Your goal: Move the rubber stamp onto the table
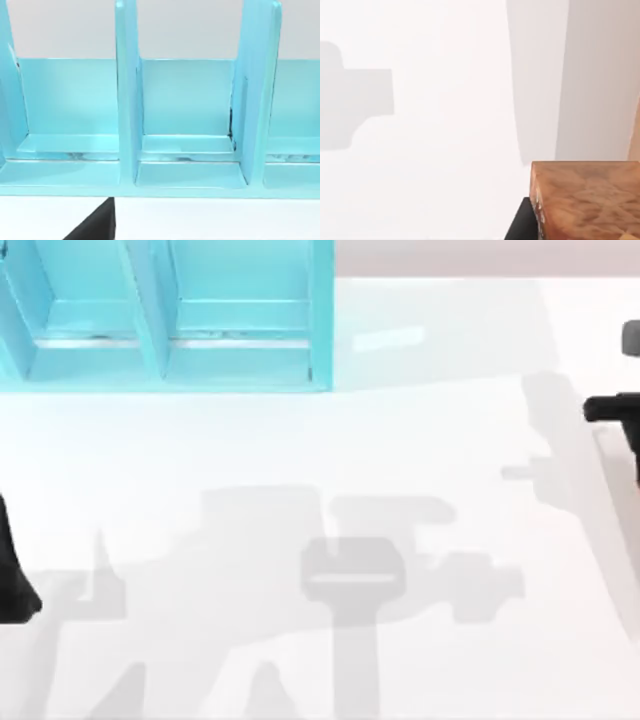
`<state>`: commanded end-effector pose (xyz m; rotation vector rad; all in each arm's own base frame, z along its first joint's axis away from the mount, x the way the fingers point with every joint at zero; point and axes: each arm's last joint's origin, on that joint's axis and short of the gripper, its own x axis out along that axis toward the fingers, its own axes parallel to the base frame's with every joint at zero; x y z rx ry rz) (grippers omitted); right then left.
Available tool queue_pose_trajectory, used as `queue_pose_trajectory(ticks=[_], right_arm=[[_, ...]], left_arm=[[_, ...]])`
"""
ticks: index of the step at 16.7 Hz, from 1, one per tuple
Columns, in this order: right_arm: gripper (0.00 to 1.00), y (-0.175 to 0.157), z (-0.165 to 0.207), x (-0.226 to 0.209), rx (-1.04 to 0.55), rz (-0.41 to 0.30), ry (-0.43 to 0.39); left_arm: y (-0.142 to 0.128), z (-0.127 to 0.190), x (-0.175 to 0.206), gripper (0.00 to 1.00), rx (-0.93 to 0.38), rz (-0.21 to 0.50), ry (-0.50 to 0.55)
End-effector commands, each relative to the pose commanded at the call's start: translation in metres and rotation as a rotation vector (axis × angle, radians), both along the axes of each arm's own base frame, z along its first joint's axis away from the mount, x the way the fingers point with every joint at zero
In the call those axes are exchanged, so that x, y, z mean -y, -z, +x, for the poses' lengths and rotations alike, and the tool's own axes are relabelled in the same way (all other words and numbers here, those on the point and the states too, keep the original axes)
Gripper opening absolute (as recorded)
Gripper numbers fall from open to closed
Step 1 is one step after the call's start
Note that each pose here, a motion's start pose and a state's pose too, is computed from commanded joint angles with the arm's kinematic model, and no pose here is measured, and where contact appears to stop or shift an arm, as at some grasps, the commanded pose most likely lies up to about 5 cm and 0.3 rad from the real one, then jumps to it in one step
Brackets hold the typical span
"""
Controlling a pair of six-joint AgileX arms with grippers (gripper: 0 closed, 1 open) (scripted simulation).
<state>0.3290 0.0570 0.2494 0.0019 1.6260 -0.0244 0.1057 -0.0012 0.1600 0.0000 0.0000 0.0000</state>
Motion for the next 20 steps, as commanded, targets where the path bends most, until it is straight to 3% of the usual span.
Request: queue_pose_trajectory(ticks=[5,9,20], right_arm=[[0.0,0.044,0.05,-0.082,0.035,-0.014,-0.002],[0.0,0.073,0.063,-0.135,0.054,0.005,0.0],[0.0,0.099,0.064,-0.143,0.054,0.014,0.003]], left_arm=[[0.0,0.0,0.0,1.0,0.0,0.0,0.0],[0.0,0.0,0.0,1.0,0.0,0.0,0.0],[0.0,0.0,0.0,1.0,0.0,0.0,0.0]])
